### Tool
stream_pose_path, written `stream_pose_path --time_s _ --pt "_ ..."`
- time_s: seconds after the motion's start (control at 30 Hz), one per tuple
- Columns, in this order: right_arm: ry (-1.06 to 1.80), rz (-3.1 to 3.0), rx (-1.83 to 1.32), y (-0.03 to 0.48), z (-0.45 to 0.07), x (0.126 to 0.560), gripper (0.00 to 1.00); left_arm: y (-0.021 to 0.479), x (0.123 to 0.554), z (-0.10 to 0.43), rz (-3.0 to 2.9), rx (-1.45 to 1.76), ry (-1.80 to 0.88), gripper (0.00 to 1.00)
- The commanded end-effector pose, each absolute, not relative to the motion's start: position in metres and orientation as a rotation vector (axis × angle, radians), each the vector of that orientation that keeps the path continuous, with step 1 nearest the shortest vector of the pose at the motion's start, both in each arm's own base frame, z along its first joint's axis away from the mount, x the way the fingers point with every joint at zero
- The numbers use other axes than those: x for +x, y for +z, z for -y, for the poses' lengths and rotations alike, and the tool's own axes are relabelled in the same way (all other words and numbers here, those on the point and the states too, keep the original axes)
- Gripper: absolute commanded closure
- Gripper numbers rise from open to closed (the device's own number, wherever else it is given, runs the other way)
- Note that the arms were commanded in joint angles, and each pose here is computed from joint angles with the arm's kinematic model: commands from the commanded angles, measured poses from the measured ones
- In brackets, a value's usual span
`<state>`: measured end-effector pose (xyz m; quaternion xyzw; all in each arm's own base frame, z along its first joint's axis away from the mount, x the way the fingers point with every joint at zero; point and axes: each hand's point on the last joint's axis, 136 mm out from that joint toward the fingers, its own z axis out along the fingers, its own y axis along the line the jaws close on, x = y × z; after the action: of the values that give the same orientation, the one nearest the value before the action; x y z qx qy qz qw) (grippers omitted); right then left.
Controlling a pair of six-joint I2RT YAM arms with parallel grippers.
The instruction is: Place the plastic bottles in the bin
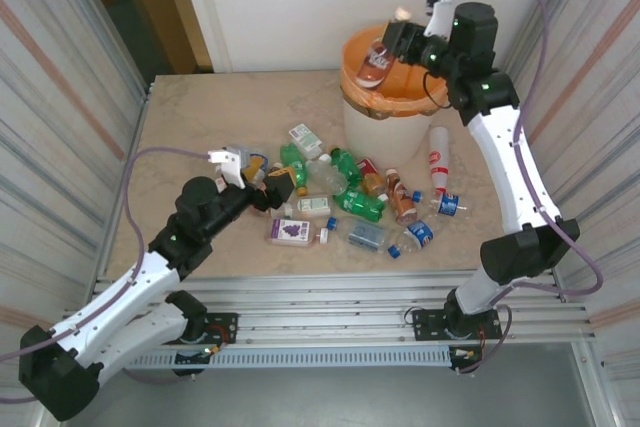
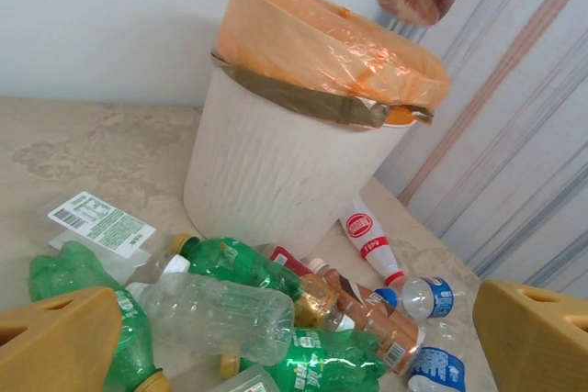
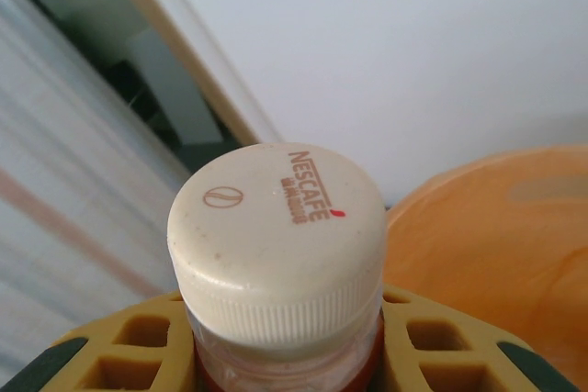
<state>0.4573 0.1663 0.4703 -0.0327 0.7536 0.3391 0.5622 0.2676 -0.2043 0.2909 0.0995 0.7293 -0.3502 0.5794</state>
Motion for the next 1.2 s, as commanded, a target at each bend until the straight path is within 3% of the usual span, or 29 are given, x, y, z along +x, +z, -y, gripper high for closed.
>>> stream_pose_path --time_s 0.0,0.3,0.63,0.83,0.97,1.07,1.17 --pt "0.776 -1.706 -0.005 0.488 -0.147 0.482 0.86 0.286 0.27 0.201 -1.721 0.229 -0.775 0.01" --pt "0.651 -1.827 0.028 0.436 -0.131 0.54 0.83 0.28 0.27 0.194 -1.745 0.2 -0.741 0.01" --pt "0.571 -1.982 -0.051 0.37 -0.148 0.566 0.72 0.269 0.275 0.183 -1.794 0.146 -0.68 0.01" --pt "0.516 -2.071 -0.106 0.335 -0.161 0.569 0.58 0.264 0.276 0.179 -1.822 0.123 -0.652 0.01" --pt "0.502 -2.119 -0.131 0.319 -0.167 0.571 0.43 0.26 0.278 0.174 -1.849 0.096 -0.623 0.01" --pt "0.494 -2.135 -0.141 0.315 -0.169 0.572 0.31 0.255 0.28 0.17 -1.881 0.074 -0.595 0.01" --pt "0.484 -2.139 -0.148 0.318 -0.17 0.571 0.26 0.25 0.283 0.166 -1.91 0.05 -0.576 0.01"
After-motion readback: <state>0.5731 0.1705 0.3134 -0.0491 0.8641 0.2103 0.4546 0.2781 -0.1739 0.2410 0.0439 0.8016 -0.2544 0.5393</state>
